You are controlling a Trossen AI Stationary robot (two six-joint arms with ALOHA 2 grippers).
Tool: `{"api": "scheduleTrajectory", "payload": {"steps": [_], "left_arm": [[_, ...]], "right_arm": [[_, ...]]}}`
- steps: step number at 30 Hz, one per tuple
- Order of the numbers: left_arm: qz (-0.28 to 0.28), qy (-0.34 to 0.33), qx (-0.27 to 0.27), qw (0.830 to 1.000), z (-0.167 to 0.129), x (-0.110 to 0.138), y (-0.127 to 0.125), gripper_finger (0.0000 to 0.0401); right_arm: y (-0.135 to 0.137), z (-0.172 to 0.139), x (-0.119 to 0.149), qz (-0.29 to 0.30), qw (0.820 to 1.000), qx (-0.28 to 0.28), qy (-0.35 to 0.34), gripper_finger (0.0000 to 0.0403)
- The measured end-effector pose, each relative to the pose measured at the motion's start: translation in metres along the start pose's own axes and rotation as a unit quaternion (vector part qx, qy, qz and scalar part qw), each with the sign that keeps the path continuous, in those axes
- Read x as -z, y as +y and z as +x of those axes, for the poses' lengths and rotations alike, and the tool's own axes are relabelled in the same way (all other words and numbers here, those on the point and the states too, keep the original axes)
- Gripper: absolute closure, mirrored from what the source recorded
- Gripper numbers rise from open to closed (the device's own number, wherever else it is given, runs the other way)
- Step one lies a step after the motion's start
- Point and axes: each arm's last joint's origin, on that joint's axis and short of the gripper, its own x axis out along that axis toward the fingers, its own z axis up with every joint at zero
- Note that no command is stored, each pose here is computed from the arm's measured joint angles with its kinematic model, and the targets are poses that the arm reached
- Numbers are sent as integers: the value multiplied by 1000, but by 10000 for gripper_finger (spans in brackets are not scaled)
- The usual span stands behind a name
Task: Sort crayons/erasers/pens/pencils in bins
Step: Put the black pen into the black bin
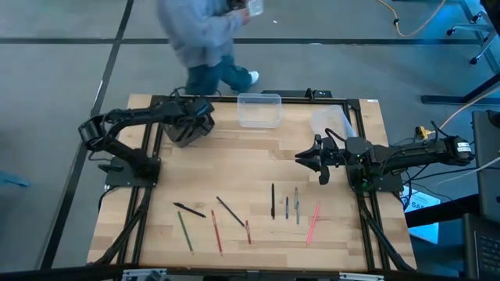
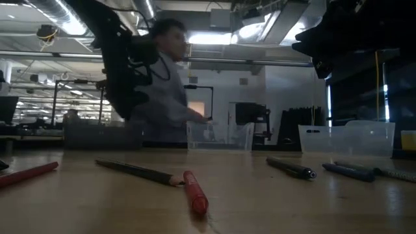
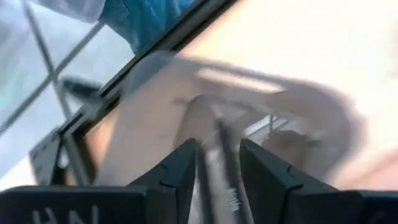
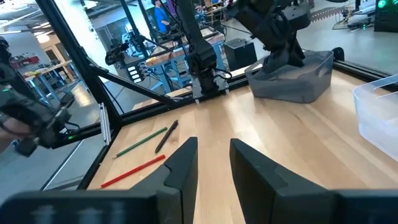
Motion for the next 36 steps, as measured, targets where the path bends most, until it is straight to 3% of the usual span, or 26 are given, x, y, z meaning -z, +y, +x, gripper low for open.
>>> {"api": "scheduleTrajectory", "payload": {"steps": [3, 6, 12, 15, 19, 23, 26, 31, 36], "left_arm": [[19, -52, 46, 997, -13, -3, -25, 287], [18, -115, 148, 982, -31, -7, -56, 288], [68, -231, 275, 931, -63, 1, -127, 288], [128, -263, 316, 903, -69, 14, -162, 288], [189, -270, 389, 860, -81, 23, -208, 287], [243, -274, 421, 830, -92, 28, -249, 276], [210, -258, 440, 834, -96, 27, -274, 263], [70, -211, 413, 883, -85, 32, -308, 249], [64, -173, 365, 912, -79, 42, -336, 250]], "right_arm": [[0, 0, 0, -1, 1000, 0, -1, 305], [1, 0, -2, -1, 1000, -3, -12, 305], [1, 0, -4, 0, 1000, -7, -22, 305], [2, 0, -5, 3, 1000, -8, -24, 305], [3, -1, -8, 10, 999, -18, -38, 305], [4, -1, -8, 10, 999, -36, -39, 305], [5, -1, -8, 22, 998, -39, -38, 305], [7, -1, -7, 27, 998, -44, -32, 305], [9, -1, -6, 24, 999, -20, -41, 305]]}}
